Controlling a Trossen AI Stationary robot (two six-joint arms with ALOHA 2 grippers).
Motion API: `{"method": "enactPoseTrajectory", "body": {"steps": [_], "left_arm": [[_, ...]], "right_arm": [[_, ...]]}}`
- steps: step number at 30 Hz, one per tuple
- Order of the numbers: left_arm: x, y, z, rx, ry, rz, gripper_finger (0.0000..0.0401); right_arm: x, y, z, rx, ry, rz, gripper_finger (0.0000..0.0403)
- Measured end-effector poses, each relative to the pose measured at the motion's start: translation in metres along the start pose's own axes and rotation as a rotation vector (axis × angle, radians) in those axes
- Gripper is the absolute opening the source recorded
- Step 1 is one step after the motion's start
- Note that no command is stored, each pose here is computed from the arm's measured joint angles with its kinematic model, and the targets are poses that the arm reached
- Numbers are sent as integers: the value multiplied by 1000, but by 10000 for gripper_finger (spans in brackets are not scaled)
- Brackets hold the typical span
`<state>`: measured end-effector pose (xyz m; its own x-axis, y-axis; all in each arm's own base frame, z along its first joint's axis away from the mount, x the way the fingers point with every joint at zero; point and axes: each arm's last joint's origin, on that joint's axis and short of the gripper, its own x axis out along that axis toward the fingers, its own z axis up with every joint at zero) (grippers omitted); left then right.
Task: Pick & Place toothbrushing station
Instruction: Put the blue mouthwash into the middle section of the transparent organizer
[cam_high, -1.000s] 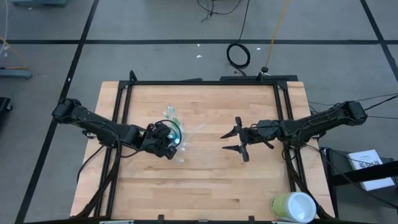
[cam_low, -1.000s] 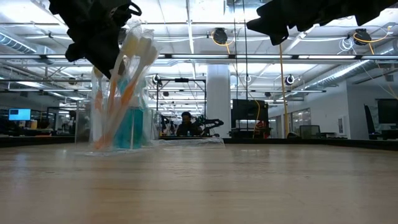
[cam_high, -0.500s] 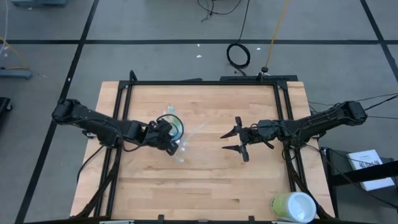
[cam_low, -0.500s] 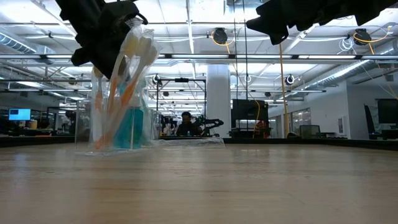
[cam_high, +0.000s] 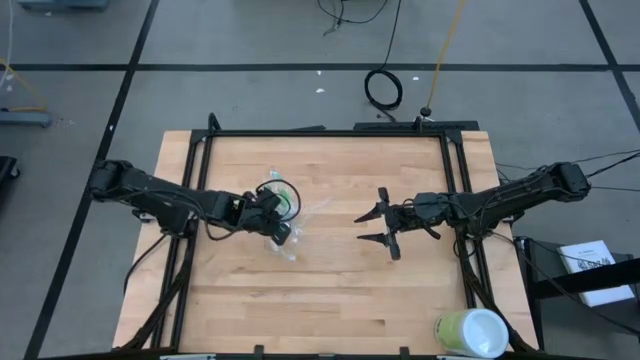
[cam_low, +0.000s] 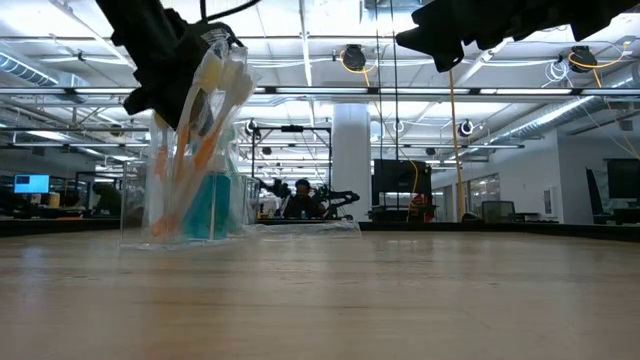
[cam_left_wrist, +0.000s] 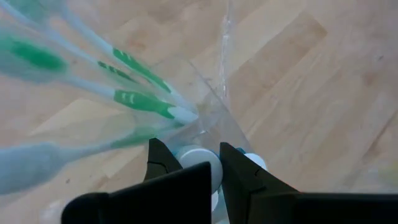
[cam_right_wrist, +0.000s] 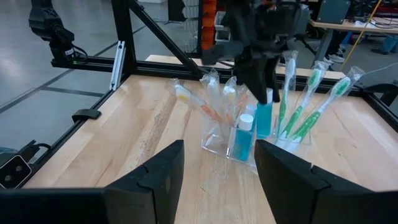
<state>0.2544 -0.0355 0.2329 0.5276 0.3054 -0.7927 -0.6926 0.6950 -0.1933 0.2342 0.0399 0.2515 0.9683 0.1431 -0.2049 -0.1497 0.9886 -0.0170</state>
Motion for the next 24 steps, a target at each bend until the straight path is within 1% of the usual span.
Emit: {"method": "enactPoseTrajectory", "body": {"steps": [7, 10, 17, 20, 24], "left_arm": [[27, -11, -7, 39, 32, 20, 0], [31, -12, -8, 41, 34, 26, 0], [28, -12, -8, 43, 39, 12, 2], [28, -12, -8, 46, 37, 13, 17], [28, -14, -7, 58, 26, -5, 63]], "right_arm": [[0, 0, 0, 0, 0, 0, 190], [0, 0, 0, 0, 0, 0, 188], [0, 0, 0, 0, 0, 0, 190], [0, 0, 0, 0, 0, 0, 188], [0, 0, 0, 0, 0, 0, 189]]}}
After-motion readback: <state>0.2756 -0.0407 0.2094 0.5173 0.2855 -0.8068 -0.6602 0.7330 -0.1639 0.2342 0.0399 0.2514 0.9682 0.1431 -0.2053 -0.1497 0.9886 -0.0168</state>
